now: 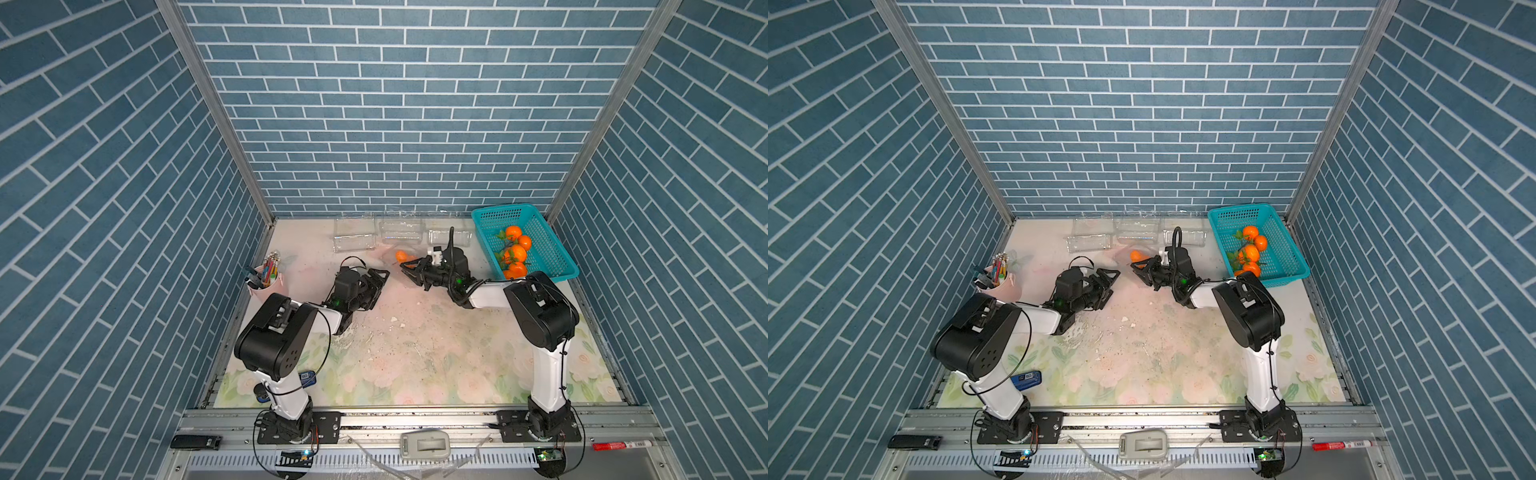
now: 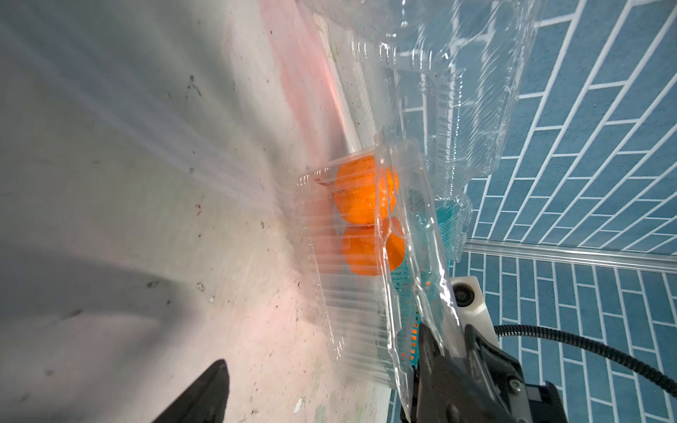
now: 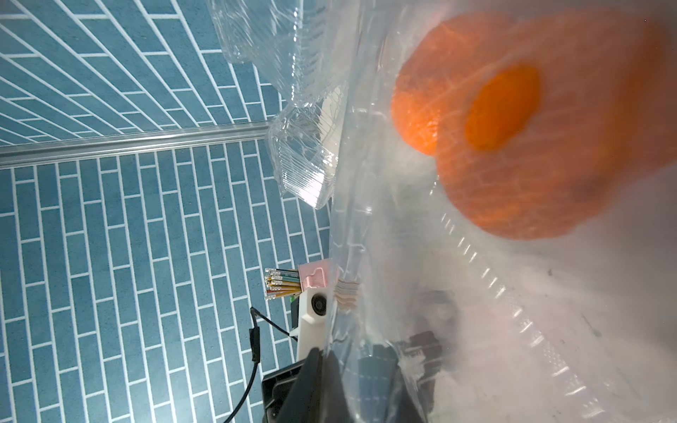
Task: Take oranges out of containers
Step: Open the packing box at the center of the board.
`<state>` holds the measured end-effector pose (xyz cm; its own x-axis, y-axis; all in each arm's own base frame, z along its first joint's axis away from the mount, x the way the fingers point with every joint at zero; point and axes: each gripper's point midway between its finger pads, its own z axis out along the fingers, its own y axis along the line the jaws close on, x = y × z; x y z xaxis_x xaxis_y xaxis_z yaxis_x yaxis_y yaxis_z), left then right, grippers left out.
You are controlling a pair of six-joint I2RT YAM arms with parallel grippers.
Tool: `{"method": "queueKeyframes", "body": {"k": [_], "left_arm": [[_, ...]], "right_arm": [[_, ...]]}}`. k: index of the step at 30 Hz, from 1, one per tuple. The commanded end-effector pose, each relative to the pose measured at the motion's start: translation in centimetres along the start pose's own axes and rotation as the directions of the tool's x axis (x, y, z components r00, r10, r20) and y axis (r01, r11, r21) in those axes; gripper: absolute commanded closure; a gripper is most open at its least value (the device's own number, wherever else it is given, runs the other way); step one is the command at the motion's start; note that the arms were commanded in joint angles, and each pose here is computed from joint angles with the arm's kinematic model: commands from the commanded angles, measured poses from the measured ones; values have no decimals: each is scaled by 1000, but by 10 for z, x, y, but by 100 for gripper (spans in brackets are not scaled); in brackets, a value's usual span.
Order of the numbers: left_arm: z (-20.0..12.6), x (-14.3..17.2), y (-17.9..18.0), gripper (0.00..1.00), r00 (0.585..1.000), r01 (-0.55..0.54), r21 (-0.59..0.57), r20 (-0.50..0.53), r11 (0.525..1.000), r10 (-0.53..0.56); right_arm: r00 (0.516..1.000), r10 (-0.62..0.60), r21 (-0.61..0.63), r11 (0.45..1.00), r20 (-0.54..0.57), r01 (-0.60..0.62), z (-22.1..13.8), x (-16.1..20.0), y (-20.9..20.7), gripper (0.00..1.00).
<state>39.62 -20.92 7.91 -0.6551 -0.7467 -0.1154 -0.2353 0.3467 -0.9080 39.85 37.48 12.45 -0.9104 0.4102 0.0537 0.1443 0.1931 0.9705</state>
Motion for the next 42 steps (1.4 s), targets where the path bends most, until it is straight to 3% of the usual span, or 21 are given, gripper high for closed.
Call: {"method": "queueKeyframes", "body": {"k": [1, 42], "left_arm": [[7, -2, 0, 12, 1000, -4, 9, 22, 1000, 3], [46, -20, 3, 17, 997, 19, -26, 77, 999, -17]], "right_arm": [[999, 40, -26, 999, 26, -40, -6, -4, 12, 75], [996, 80, -66, 994, -30, -82, -8, 15, 21, 77]]}}
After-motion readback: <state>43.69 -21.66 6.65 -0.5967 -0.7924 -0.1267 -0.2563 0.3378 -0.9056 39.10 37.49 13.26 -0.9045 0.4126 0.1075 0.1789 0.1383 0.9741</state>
